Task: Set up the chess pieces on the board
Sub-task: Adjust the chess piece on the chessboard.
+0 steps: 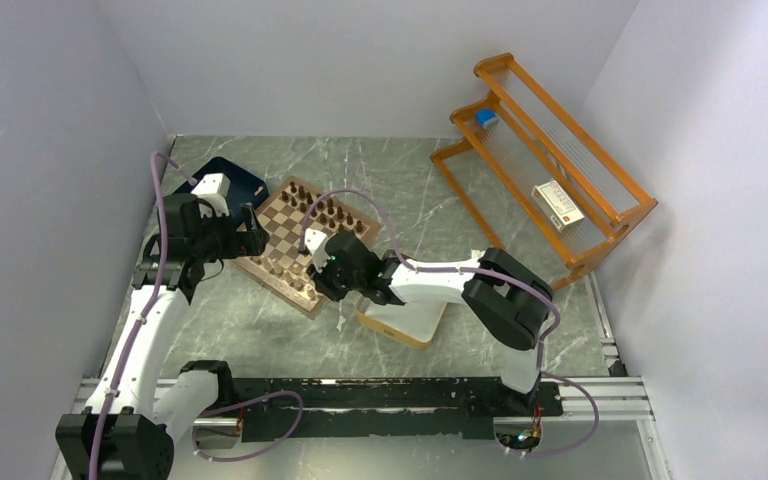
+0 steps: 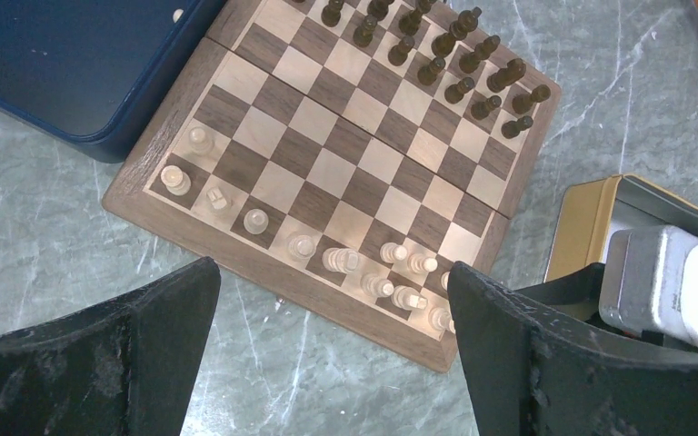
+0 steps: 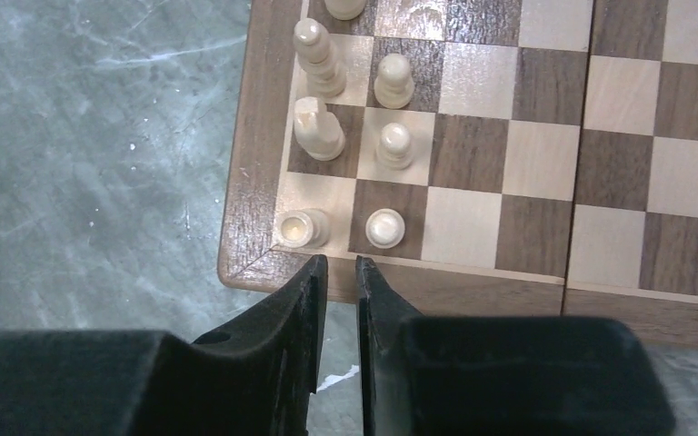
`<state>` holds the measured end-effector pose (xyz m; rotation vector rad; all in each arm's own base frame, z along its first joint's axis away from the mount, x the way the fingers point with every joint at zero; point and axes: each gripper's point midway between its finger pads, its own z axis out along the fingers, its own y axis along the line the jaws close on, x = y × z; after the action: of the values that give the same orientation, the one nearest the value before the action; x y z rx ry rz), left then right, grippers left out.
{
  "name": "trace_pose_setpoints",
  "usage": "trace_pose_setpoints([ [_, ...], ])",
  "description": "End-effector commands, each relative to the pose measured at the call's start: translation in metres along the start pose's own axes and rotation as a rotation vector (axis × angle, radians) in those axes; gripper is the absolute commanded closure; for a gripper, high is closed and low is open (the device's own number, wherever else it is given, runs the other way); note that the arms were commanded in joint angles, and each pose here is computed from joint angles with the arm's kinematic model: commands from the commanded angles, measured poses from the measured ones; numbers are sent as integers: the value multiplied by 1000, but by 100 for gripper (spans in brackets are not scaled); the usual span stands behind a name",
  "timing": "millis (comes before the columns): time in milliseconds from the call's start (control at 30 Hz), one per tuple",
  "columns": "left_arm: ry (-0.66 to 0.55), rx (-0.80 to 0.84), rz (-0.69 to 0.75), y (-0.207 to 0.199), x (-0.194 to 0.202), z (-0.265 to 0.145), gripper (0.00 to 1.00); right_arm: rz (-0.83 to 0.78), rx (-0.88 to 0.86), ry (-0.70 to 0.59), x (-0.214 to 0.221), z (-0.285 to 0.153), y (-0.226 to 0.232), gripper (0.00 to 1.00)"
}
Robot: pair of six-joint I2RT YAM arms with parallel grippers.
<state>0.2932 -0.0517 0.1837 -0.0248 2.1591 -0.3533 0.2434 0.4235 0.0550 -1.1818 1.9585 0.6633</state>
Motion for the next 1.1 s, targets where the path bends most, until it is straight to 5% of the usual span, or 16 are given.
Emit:
trace_pose_setpoints([
  [0, -37, -3, 17, -2, -10, -4, 0, 9, 15, 5, 0, -1, 3, 77],
  [1067, -39, -5, 17, -1, -11, -4, 0, 16, 11, 26, 4, 15, 14, 76],
])
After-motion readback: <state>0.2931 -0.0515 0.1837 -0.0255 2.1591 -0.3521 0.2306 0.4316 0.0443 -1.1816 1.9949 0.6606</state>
